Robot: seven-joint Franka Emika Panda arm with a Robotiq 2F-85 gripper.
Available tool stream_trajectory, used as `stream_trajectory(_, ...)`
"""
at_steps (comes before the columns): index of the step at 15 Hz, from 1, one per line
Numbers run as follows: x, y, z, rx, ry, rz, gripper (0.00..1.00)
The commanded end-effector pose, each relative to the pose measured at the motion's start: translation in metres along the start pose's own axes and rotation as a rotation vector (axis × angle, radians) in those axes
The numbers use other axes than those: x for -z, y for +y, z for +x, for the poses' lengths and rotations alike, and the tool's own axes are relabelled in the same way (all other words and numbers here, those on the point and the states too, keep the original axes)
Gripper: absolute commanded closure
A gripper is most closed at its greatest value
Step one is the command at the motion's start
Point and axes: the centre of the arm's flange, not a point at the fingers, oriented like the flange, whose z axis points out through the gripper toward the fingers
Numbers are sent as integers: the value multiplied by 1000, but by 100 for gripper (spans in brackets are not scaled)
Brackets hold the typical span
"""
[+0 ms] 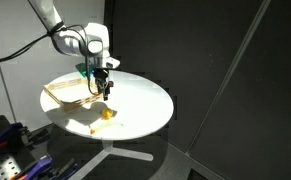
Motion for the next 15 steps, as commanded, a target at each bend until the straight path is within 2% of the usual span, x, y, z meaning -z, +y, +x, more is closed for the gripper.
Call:
stream_trajectory(1, 24, 16, -14, -52, -39, -10, 0)
stream_trajectory(6, 37, 30, -23, -61, -87, -21, 0)
stream_trajectory(7, 23, 23, -12, -47, -72, -30, 0)
stream_trajectory(15, 27, 25, -17, -47, -80, -32, 0)
